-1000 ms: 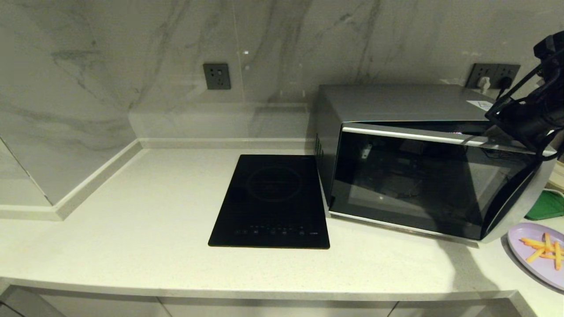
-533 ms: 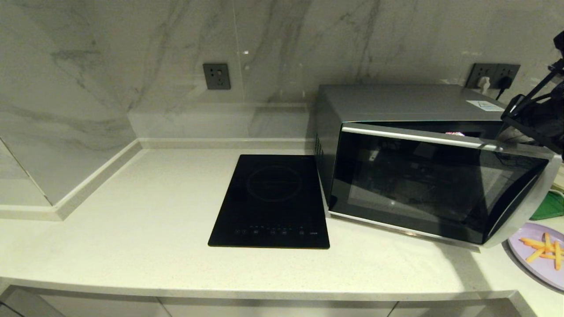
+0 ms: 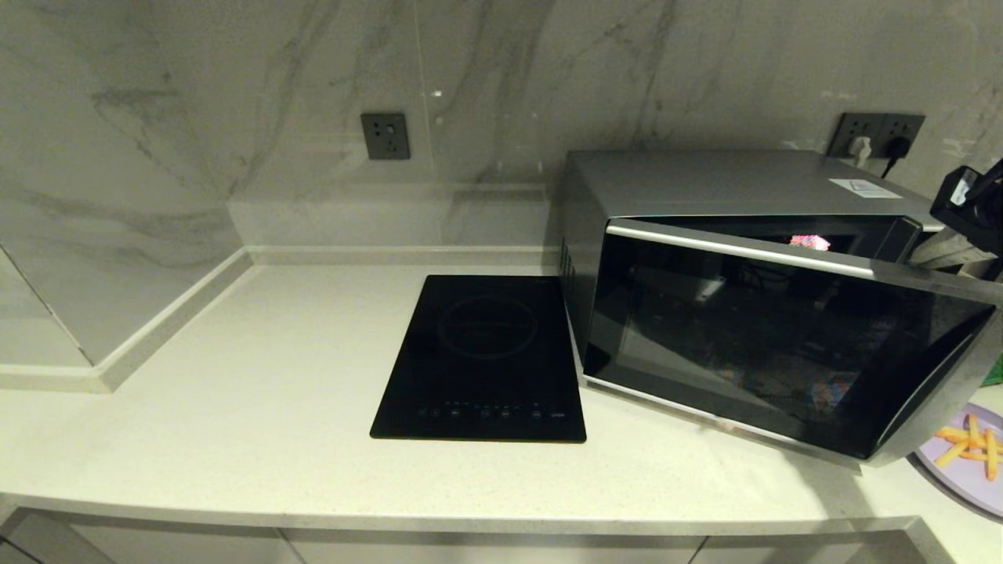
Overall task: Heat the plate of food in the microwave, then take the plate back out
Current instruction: Open the microwave oven
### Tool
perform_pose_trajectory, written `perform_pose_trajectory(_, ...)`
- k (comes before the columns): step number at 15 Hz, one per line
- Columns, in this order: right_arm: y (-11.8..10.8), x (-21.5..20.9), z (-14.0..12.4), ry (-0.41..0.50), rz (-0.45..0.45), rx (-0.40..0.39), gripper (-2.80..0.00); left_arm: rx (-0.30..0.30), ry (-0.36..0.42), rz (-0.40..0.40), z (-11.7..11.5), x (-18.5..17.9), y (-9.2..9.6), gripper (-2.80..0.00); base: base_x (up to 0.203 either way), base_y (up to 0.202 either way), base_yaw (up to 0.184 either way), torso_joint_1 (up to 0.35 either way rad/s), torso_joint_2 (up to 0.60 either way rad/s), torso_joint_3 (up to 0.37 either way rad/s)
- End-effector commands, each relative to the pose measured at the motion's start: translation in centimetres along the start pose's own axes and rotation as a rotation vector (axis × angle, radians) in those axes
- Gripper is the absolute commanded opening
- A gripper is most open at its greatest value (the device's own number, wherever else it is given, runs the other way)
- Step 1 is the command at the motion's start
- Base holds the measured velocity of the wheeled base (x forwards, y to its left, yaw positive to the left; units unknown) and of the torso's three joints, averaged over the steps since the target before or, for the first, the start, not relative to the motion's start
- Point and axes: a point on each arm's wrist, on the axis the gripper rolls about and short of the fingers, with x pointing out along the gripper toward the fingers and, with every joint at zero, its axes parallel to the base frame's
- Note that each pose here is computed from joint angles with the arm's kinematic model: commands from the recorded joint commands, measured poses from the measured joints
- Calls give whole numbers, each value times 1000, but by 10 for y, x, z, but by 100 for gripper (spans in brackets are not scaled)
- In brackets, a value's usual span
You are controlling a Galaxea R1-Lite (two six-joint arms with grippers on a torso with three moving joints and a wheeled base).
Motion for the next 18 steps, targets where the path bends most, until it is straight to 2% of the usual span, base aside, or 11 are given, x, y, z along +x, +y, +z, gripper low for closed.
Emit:
perform_pose_trajectory(1,-2,-12,-3,1,13,3,-280,0,-1,1,0,0,0,-280,0,0,0,0,0,0)
perform_pose_trajectory(6,-8,-11,-13,101,-38,-26,-280,1,0,1,0,0,0,-280,0,0,0,0,0,0)
perform_pose_trajectory(7,-9,-12,-15,132,-37,-55,-280,-1,0,1,0,0,0,-280,0,0,0,0,0,0)
perform_pose_trajectory(10,-15,-24,-27,248,-5,-182,-280,-1,0,1,0,0,0,-280,0,0,0,0,0,0)
perform_pose_trajectory(13,-20,-37,-37,318,52,-318,-280,-1,0,1,0,0,0,-280,0,0,0,0,0,0)
perform_pose_trajectory(16,-22,-43,-46,363,104,-409,-280,1,0,1,0,0,0,-280,0,0,0,0,0,0)
perform_pose_trajectory(18,-28,-49,-56,397,166,-503,-280,0,0,1,0,0,0,-280,0,0,0,0,0,0)
